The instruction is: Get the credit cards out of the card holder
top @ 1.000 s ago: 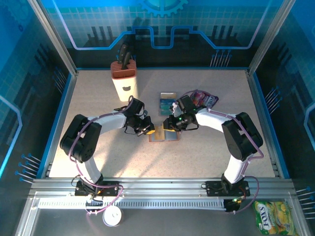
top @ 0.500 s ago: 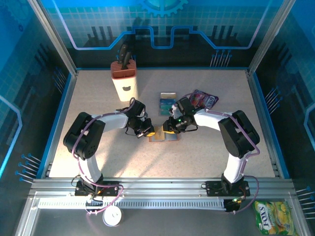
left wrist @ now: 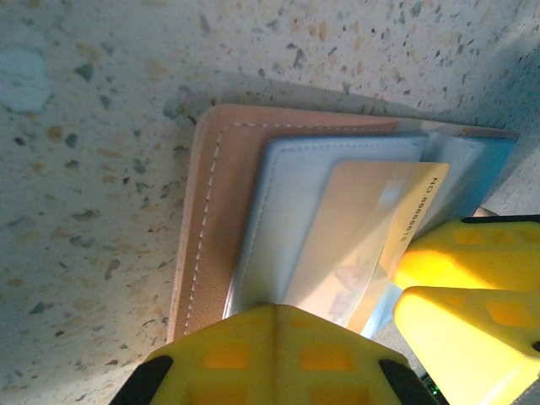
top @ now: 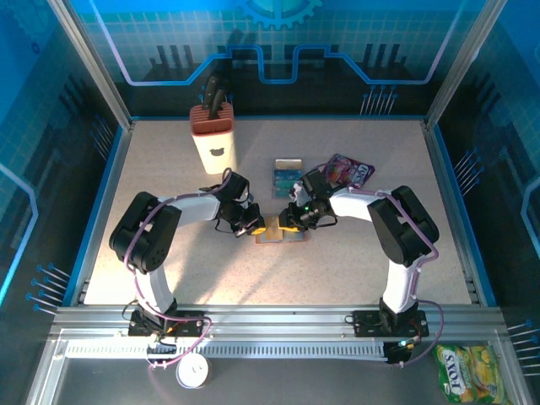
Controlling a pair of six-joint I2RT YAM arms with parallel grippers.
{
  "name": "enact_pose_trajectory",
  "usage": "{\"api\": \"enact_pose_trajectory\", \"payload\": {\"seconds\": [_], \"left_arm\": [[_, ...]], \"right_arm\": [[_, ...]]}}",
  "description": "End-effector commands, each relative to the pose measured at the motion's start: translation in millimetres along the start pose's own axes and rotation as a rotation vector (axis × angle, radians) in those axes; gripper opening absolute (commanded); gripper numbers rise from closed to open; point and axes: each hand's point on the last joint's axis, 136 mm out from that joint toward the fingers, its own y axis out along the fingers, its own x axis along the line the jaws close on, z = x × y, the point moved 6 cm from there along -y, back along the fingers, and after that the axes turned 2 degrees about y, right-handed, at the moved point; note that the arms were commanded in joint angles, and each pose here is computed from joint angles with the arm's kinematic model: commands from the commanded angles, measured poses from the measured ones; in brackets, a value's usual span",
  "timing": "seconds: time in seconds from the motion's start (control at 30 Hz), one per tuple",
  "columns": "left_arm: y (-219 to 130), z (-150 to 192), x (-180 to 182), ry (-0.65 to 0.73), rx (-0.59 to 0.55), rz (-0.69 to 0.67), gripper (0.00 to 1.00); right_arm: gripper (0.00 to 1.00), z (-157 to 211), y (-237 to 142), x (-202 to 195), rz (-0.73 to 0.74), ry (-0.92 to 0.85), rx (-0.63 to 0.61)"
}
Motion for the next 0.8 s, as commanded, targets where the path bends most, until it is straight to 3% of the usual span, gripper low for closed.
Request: {"api": "enact_pose_trajectory", "payload": {"seconds": [0.0, 0.43, 0.77], "left_arm": [[13.2, 7.4, 23.3, -0.04, 0.033, -0.081, 0.05], [16.4, 7.4, 27.5, -0.045, 0.036, -0.092, 0.04], [14.8, 7.9, 30.1, -0.042, 0.029, -0.111, 0.04]], "right_arm": [[0.27, 6.4, 8.5, 0.2, -0.044, 0.018, 0.033], [0.24, 7.7, 7.7, 3.8, -0.066, 0.025, 0.025], [0.11, 8.8, 0.6, 7.3, -0.062, 0.012, 0.002]]}}
